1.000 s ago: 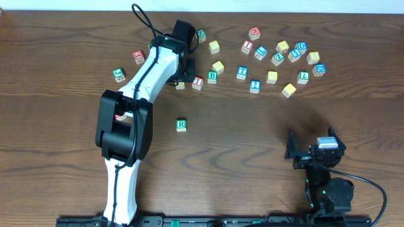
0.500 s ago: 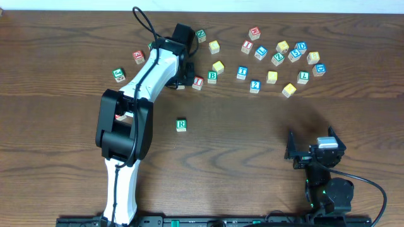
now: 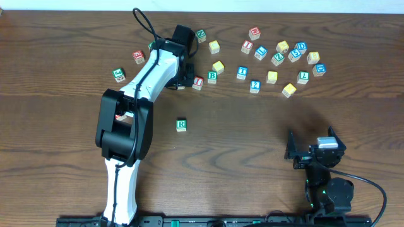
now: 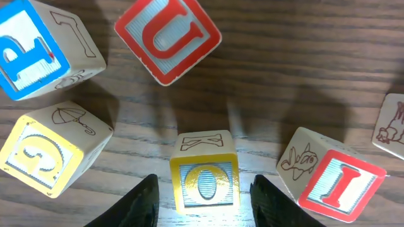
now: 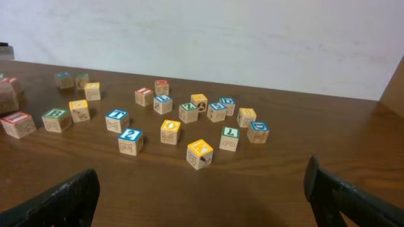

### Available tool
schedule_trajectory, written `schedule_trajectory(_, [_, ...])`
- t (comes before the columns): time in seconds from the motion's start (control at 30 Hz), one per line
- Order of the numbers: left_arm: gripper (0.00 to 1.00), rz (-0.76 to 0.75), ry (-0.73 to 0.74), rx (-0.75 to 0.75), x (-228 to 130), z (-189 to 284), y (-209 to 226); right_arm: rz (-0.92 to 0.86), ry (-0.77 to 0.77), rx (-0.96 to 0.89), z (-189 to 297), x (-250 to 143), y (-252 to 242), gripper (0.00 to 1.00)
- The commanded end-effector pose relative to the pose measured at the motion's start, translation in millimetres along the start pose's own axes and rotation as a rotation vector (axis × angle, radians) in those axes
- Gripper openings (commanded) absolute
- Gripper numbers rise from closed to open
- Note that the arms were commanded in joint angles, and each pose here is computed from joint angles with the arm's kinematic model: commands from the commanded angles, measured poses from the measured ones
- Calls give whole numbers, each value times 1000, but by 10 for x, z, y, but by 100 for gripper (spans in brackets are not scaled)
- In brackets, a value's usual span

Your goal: Spell out ROBOT

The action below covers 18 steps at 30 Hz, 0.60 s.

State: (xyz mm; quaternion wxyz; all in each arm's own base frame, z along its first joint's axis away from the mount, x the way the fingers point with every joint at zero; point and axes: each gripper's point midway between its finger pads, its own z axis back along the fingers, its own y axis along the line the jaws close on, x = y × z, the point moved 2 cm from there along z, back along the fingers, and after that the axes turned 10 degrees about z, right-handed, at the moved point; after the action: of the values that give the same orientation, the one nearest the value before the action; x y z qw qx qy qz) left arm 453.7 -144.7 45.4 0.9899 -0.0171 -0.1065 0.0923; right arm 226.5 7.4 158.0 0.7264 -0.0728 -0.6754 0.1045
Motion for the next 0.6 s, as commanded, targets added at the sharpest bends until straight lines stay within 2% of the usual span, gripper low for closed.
schedule_trajectory(0.0, [47,8,12,19,-49,-64,38,-12,6,0,-1,-17,-3,99])
schedule_trajectory(0.3, [47,8,9,17,-44,-73,35,-12,6,0,-1,-17,-3,99])
schedule_trajectory(0.57, [38,8,10,15,-47,-73,32,-12,6,0,-1,-17,-3,99])
